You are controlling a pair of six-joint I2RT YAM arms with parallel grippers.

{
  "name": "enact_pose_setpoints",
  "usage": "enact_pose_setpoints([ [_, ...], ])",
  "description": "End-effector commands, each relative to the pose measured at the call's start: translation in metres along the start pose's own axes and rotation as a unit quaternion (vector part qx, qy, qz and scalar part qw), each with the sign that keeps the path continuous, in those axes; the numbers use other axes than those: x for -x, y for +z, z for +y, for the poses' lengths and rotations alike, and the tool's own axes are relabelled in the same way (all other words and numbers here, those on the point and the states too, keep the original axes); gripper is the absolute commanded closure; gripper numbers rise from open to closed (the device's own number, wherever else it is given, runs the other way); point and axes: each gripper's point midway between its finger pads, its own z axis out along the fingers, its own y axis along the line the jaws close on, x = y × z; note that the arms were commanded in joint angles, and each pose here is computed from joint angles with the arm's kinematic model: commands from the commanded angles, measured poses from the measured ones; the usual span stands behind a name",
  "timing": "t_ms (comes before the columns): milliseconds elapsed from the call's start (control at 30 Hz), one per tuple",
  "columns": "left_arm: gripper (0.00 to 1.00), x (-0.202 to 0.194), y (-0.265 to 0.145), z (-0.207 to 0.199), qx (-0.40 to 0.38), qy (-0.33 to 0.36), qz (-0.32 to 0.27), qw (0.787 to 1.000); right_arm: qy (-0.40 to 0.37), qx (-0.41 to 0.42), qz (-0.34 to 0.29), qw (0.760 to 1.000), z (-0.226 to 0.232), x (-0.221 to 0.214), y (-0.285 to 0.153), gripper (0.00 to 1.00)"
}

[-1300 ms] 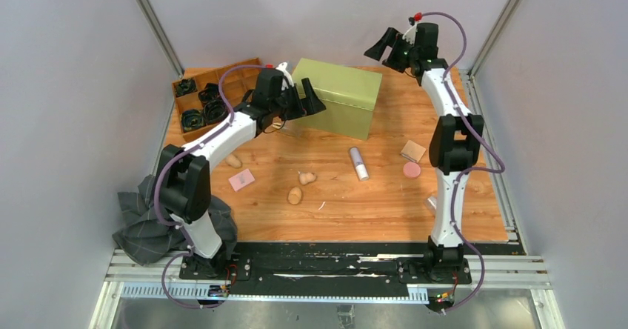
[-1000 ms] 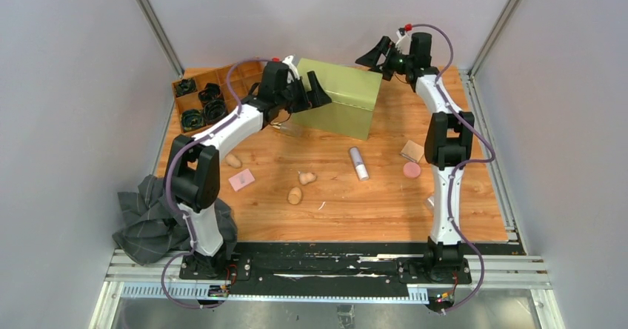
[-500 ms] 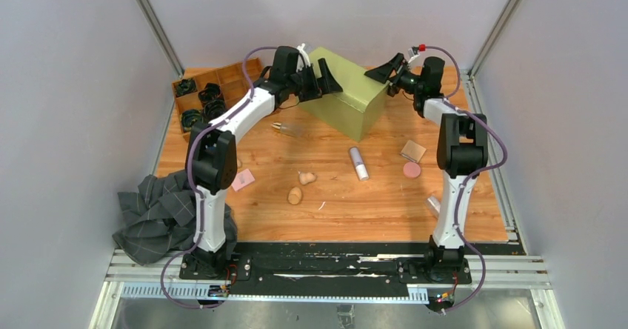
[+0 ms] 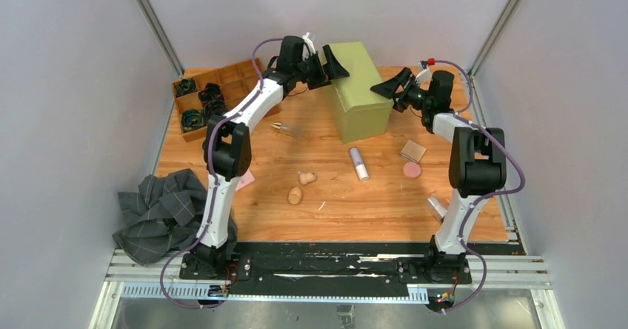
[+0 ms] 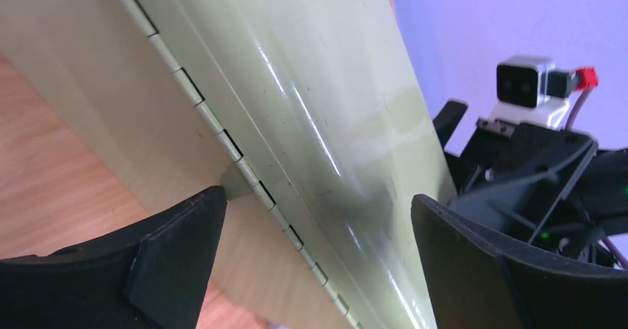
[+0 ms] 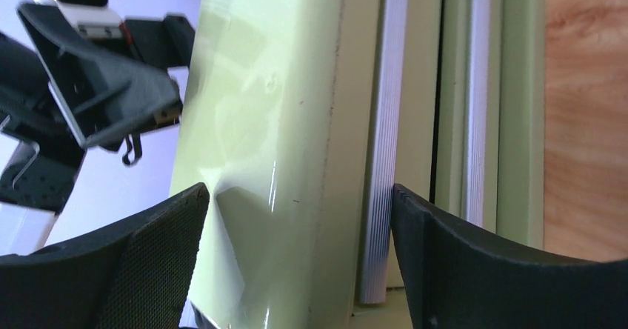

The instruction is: Organize the makeup

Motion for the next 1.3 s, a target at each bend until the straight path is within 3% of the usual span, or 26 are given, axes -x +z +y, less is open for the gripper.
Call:
enact_pose_setpoints([
  [0, 0.02, 0.015, 0.014, -0.058, -0.102, 0.038, -0.012, 0.994, -0.036, 0.051, 0.056, 0.996, 0.051, -0.026, -0.015, 0.12],
  [367, 0.02, 0.049, 0.032, -0.068, -0.111, 0.045, -0.066, 0.991, -0.007, 0.041, 0.064, 0.997, 0.064, -0.035, -0.012, 0.15],
  [700, 0.02, 0.104, -0.064, -0.114, -0.013, 0.208, -0.148, 0.967, -0.031, -0.071, 0.027, 0.997, 0.030, -0.016, -0.046, 0.14],
  [800, 0.02, 0.094, -0.089, -0.115, 0.009, 0.223, -0.129, 0.966, -0.020, -0.073, 0.035, 0.997, 0.028, -0.015, -0.044, 0.14],
  [1067, 0.02, 0.031, -0.158, -0.072, 0.081, 0.181, -0.105, 0.974, 0.013, -0.057, 0.067, 0.996, 0.036, -0.049, -0.029, 0.14],
  [1267, 0.02, 0.004, -0.211, -0.051, 0.115, 0.190, -0.090, 0.971, 0.051, 0.035, 0.066, 0.996, 0.103, -0.073, 0.003, 0.14],
])
